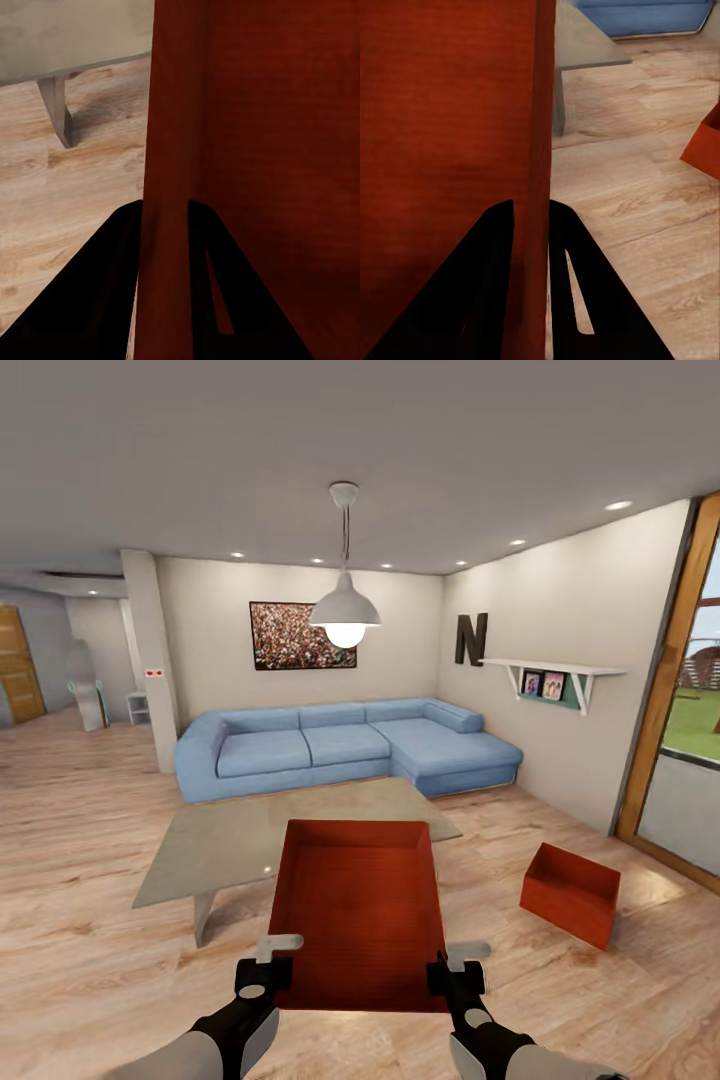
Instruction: Move the two storage containers from the living room to the garage. In the garage, place one container on the floor and stack the other container on top of it (either order is fine).
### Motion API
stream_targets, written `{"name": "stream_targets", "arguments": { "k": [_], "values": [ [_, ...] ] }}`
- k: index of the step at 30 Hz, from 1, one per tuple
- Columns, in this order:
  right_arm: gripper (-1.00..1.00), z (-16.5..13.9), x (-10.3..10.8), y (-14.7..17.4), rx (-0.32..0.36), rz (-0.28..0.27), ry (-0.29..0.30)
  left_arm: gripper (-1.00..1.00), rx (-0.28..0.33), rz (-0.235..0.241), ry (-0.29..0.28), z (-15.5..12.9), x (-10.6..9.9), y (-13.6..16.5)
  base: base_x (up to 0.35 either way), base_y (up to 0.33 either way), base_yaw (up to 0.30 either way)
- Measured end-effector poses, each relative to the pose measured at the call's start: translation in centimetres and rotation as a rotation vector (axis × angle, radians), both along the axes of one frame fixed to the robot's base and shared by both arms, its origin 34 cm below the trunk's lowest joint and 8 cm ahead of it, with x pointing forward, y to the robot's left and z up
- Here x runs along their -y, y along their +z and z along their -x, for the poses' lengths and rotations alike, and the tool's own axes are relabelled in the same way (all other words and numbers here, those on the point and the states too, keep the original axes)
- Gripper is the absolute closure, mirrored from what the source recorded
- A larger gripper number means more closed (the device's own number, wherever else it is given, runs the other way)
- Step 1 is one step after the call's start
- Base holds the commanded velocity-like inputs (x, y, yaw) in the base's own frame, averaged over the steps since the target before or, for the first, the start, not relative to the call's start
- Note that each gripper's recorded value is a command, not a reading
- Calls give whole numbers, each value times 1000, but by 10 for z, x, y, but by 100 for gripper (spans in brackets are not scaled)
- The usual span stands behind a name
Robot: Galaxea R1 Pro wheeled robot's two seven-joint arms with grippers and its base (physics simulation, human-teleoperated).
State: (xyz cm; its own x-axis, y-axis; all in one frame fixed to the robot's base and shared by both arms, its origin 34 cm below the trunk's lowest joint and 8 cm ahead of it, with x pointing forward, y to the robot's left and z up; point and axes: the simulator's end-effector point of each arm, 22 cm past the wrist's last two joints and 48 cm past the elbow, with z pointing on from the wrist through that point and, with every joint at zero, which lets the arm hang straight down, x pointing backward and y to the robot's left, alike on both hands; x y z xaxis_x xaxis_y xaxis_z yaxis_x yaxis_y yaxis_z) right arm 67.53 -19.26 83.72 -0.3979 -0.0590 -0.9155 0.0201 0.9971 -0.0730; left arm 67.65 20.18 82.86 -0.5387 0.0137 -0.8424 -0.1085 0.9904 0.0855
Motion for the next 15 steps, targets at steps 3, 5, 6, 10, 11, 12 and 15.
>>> {"name": "stream_targets", "arguments": {
  "k": [3,5,6,10,11,12,15],
  "values": [
    [100,0,0,1,1,0,0,100,1,0,0,0,0,1,0,0,266],
    [100,0,0,1,1,1,1,100,1,0,0,0,0,1,0,0,268],
    [100,0,0,1,1,1,1,100,1,1,0,0,0,1,0,0,268],
    [100,0,0,1,1,1,1,100,2,1,0,0,0,1,0,0,269],
    [100,0,0,1,1,1,1,100,1,1,0,0,0,1,0,0,269],
    [100,0,0,1,1,1,1,100,2,1,0,0,0,1,0,0,270],
    [100,0,0,1,1,1,2,100,1,1,0,0,0,1,0,0,271]
  ]
}}
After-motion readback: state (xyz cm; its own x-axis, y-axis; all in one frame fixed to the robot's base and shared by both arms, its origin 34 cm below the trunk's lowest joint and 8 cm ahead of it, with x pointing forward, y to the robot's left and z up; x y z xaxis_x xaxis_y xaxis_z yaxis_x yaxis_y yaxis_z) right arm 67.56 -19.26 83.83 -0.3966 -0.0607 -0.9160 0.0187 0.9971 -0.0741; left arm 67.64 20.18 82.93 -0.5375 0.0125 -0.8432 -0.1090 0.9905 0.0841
